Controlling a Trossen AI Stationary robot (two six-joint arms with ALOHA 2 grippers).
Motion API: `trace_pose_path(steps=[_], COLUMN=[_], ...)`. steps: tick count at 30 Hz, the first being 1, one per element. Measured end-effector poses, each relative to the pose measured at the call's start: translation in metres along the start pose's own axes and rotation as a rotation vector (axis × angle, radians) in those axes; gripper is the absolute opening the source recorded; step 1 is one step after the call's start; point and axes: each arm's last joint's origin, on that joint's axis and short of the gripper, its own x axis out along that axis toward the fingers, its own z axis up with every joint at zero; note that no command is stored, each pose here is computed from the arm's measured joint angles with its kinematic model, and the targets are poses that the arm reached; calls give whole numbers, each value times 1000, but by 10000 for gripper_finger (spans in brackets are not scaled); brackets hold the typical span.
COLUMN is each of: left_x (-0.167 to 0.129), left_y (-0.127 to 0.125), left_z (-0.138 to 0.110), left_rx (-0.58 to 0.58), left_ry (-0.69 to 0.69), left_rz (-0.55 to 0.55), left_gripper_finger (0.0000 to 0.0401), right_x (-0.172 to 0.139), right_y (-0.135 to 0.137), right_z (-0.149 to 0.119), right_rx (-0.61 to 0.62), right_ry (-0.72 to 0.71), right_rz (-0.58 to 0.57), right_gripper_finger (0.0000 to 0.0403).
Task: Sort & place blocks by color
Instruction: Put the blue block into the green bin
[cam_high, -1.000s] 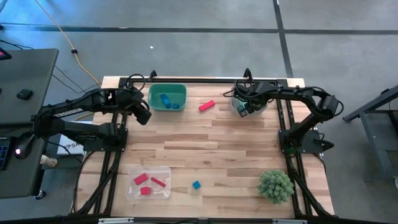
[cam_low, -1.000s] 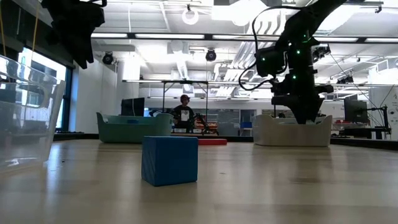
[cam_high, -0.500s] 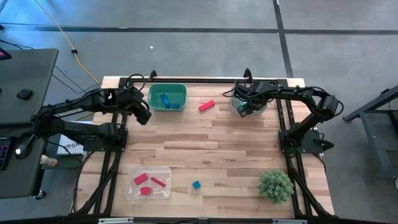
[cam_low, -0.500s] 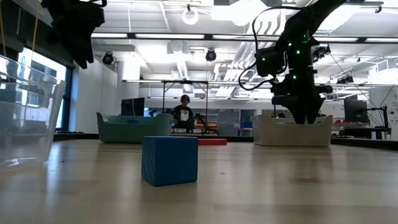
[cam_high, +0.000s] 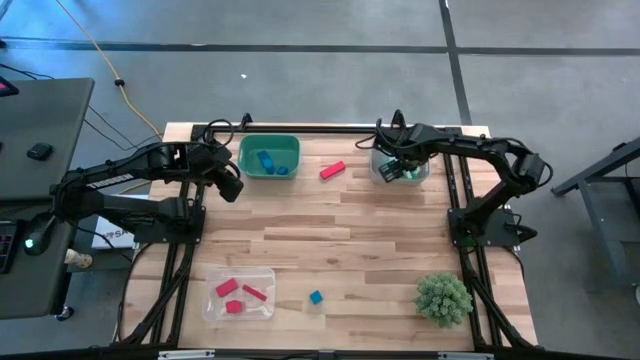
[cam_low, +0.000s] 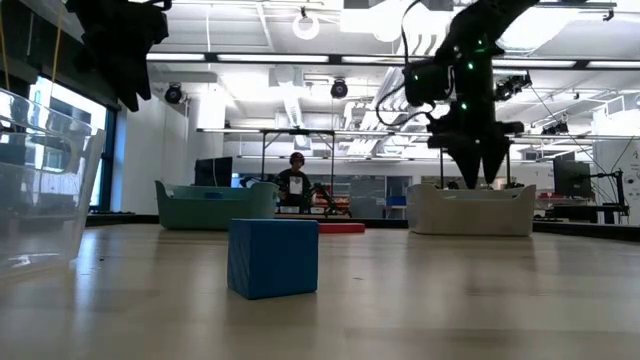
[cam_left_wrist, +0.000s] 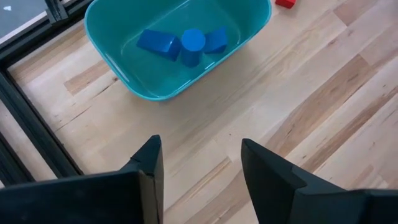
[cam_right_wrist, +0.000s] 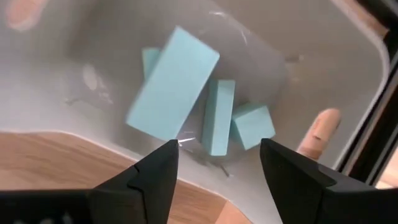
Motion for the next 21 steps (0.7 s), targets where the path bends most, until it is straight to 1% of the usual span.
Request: trace_pose_path(steps=[6, 9, 14, 21], left_x=[0, 0, 0, 0], left_y=[0, 0, 0, 0], left_z=[0, 0, 0, 0], left_rx=[-2, -1, 0, 0], left_ry=[0, 0, 0, 0], left_rz=[0, 0, 0, 0], left_gripper_finger=[156, 156, 157, 157], right_x=[-26, -41, -71, -108], right_y=[1, 4, 9, 15], right_z=[12, 21, 40, 65], right_rx=[-5, -20, -79, -197], right_ry=[-41, -92, -230, -484], right_rz=[29, 83, 231, 398], right_gripper_finger=[216, 216, 216, 216])
